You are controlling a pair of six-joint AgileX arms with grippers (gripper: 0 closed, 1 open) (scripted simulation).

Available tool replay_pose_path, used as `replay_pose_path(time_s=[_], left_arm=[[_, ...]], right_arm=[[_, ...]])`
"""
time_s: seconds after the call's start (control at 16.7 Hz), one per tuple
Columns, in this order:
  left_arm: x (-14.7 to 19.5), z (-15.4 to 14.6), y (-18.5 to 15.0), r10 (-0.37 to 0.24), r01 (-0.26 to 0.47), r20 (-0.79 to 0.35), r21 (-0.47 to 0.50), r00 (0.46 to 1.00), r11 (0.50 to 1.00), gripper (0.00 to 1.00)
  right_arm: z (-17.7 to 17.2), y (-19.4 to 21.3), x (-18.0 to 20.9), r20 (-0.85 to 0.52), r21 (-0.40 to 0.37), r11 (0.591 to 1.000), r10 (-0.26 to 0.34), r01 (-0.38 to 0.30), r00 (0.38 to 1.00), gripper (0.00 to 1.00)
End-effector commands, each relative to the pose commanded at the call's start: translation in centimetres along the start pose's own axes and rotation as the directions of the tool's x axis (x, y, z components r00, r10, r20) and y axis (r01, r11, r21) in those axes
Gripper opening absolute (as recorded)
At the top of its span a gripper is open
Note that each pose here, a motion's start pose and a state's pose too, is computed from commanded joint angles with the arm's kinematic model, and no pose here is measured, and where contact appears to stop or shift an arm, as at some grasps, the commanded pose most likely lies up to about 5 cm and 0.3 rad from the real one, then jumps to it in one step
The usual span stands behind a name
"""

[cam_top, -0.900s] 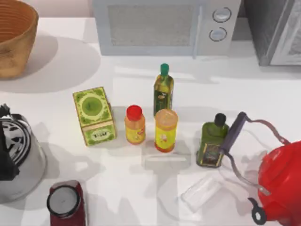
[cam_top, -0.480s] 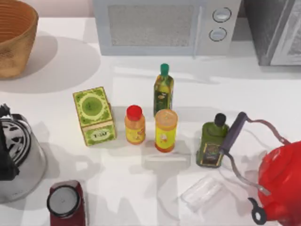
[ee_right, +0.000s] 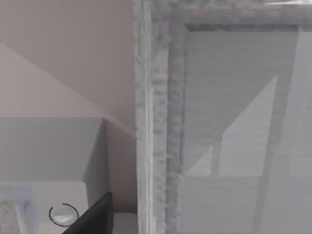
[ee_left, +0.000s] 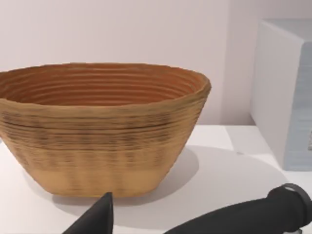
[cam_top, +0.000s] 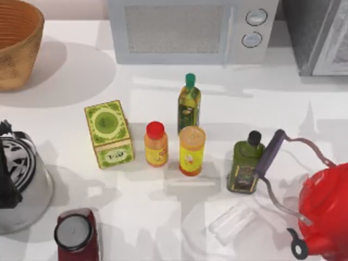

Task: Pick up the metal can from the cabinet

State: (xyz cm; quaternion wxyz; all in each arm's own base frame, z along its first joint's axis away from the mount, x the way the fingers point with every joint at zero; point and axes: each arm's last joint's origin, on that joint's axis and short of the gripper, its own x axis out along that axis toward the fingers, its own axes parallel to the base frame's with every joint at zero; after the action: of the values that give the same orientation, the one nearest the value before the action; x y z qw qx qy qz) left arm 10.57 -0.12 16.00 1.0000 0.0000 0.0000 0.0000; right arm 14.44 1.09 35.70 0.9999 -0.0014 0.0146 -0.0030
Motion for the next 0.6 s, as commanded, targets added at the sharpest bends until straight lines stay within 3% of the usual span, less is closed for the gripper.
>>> replay_pose_path(time_s=[0.3, 0.6], left_arm=[[0.0, 0.0, 0.0, 0.0, 0.0, 0.0, 0.0, 1.0, 1.0, 1.0], [0.0, 0.0, 0.0, 0.0, 0.0, 0.0, 0.0, 1.0, 1.0, 1.0]], right_arm=[[9.1, 1.5, 5.0, 0.004, -0.002, 1.0, 0.006, -0.006, 1.0, 1.0], [14.4, 3.1, 9.1, 0.026, 0.002, 1.0, 0.007, -0.008, 1.0, 1.0]])
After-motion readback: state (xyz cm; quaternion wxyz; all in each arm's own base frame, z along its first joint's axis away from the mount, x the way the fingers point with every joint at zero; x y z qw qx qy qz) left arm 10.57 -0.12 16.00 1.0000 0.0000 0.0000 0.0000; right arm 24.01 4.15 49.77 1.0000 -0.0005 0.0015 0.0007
